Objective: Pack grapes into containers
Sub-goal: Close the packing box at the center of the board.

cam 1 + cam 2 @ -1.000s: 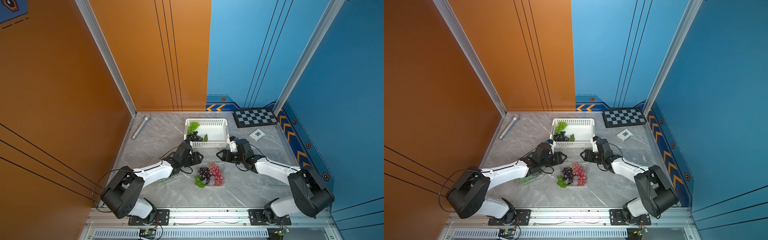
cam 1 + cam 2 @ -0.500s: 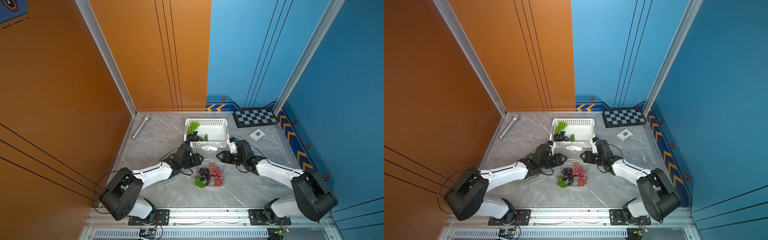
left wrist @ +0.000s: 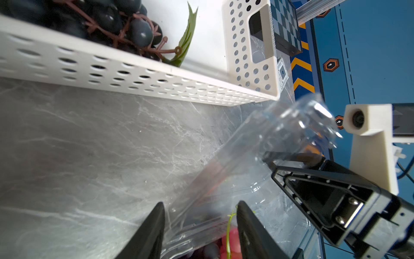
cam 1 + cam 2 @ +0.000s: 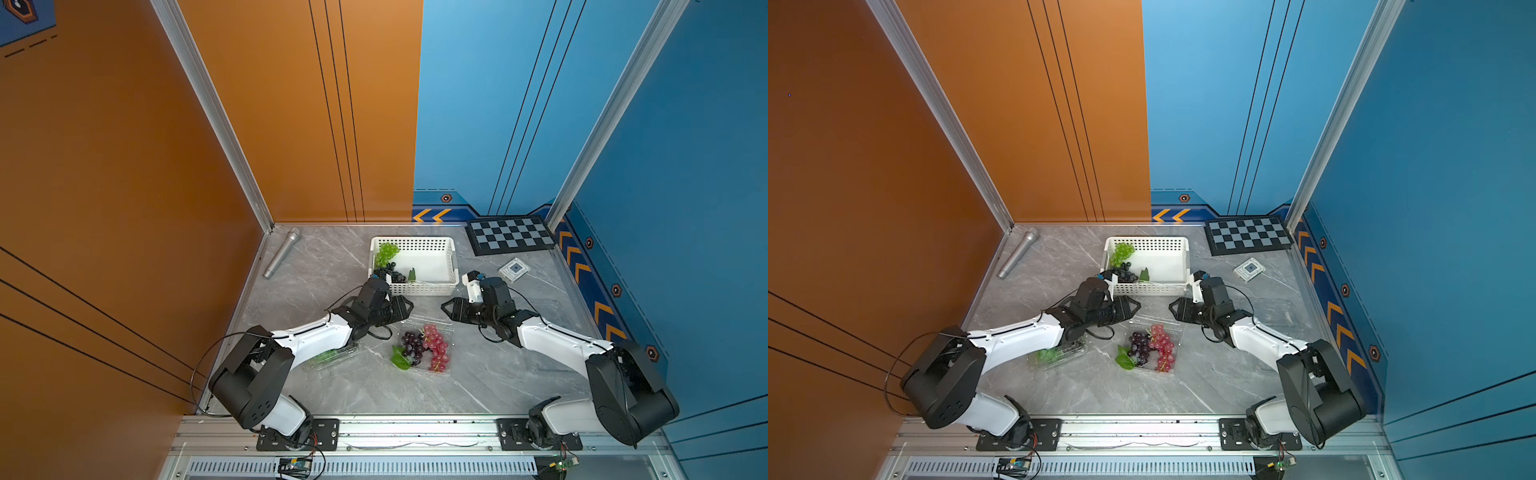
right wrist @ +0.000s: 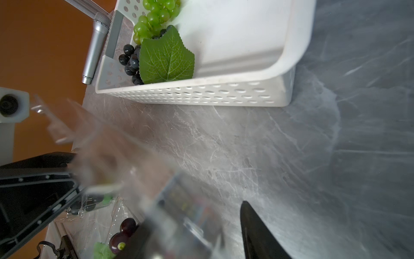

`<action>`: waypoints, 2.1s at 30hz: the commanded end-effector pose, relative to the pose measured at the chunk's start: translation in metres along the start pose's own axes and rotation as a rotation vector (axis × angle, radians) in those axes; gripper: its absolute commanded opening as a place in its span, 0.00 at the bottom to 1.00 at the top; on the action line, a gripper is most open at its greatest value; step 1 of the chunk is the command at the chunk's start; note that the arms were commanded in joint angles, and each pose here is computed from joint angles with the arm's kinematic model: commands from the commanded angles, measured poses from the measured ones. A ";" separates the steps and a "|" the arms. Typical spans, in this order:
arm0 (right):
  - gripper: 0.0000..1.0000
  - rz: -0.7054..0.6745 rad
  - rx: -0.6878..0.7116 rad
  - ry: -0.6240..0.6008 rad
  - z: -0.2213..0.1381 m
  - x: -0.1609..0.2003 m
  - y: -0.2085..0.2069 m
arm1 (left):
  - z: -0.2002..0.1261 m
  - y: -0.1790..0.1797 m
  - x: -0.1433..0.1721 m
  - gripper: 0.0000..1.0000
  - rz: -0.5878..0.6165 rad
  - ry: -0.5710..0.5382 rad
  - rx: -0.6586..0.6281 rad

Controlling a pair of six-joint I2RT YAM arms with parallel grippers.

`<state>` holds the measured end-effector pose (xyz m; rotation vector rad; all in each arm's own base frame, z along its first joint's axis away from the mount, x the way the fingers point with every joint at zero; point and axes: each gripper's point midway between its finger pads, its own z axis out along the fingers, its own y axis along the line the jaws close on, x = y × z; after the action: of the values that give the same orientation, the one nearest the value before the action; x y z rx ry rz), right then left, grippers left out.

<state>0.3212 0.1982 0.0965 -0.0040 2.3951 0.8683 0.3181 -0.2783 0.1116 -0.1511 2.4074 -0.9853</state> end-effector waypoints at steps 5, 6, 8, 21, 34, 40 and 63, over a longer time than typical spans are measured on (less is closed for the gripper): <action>0.56 -0.026 -0.058 -0.025 -0.012 -0.014 0.012 | -0.002 -0.013 -0.012 0.55 0.001 -0.003 0.048; 0.56 -0.029 -0.067 -0.025 -0.013 -0.014 0.014 | -0.004 -0.015 -0.013 0.55 -0.001 -0.004 0.053; 0.57 -0.034 -0.085 -0.028 -0.016 -0.015 0.018 | -0.009 -0.016 -0.017 0.56 -0.005 -0.009 0.065; 0.65 -0.112 -0.276 -0.035 -0.047 -0.022 0.067 | -0.061 -0.007 -0.039 0.58 0.036 -0.054 -0.022; 0.68 -0.171 -0.401 -0.003 -0.074 -0.012 0.115 | -0.103 0.008 -0.013 0.58 0.011 -0.012 -0.058; 0.67 -0.189 -0.415 0.045 -0.063 0.010 0.133 | -0.122 0.007 0.006 0.59 -0.017 -0.010 -0.042; 0.59 -0.272 -0.237 0.223 -0.014 0.121 0.123 | -0.119 0.037 0.110 0.51 0.025 0.212 -0.102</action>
<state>0.1888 0.3131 0.1301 -0.5823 2.3669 1.1081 0.1745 -0.2144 0.1185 -0.0395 2.6158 -0.9306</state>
